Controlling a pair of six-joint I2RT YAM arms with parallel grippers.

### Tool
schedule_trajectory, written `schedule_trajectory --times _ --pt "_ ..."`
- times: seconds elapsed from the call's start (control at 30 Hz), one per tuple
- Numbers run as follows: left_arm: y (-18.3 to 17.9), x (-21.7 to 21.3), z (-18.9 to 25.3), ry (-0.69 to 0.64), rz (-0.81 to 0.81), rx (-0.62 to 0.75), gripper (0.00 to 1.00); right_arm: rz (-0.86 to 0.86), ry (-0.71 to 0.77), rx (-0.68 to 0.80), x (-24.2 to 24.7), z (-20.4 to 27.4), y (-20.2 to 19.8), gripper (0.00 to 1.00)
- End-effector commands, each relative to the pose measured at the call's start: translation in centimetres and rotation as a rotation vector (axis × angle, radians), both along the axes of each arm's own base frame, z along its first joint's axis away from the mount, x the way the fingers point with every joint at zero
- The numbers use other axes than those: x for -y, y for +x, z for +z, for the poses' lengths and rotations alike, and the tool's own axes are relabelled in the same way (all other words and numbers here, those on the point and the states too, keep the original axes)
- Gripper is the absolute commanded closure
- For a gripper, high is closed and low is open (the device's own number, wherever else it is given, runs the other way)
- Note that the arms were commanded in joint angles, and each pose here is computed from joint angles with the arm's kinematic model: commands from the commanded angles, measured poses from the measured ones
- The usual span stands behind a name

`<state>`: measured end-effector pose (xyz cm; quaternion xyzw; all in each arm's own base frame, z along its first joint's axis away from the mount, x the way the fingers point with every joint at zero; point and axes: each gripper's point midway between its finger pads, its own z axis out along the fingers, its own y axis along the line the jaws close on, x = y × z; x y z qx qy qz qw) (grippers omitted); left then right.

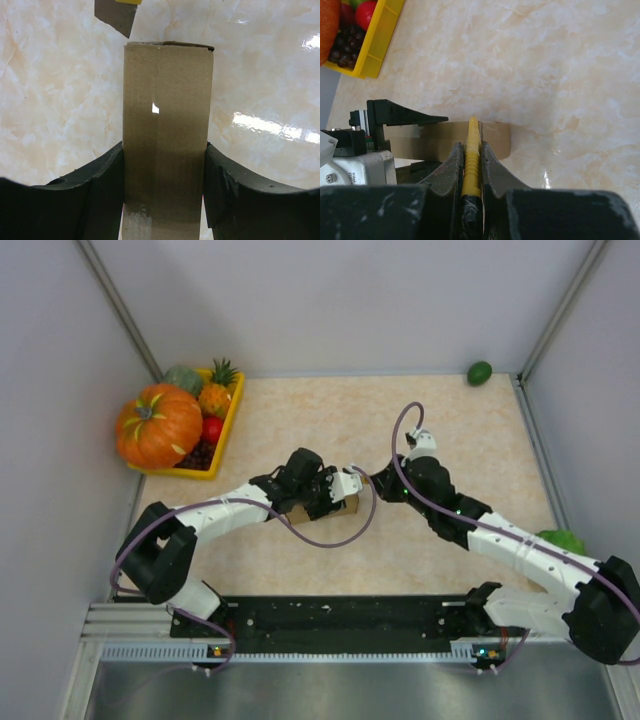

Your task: Unpack the express box

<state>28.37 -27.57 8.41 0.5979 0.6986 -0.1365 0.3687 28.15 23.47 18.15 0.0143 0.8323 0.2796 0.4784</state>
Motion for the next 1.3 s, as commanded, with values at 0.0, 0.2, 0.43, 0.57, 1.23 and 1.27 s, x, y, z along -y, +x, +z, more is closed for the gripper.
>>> schedule_trajectory --times 0.0,0.2,0.43,0.57,1.23,1.27 --pt "-2.0 -2.1 -3.1 0.106 0.004 -0.091 0.62 -0.024 -0.005 0.028 0.3 0.7 1.0 1.0" --pt "-2.0 -2.1 -3.3 0.111 0.007 -0.098 0.62 -0.023 -0.015 0.024 0.2 0.4 1.1 1.0" --pt "-2.0 -2.1 -3.4 0.111 0.008 -0.103 0.63 -0.018 -0.025 0.012 0.1 -0.1 1.1 1.0" --pt "-2.0 -2.1 -3.4 0.109 0.007 -0.102 0.63 -0.007 -0.029 -0.005 -0.1 -0.9 0.9 1.0" --pt "-1.4 -2.0 -3.3 0.092 0.067 -0.133 0.66 0.111 -0.041 -0.123 -1.0 -5.0 -1.8 1.0" --pt "-1.3 -2.1 -3.2 0.09 0.074 -0.134 0.67 0.118 -0.053 -0.147 -0.8 -5.6 -2.3 1.0"
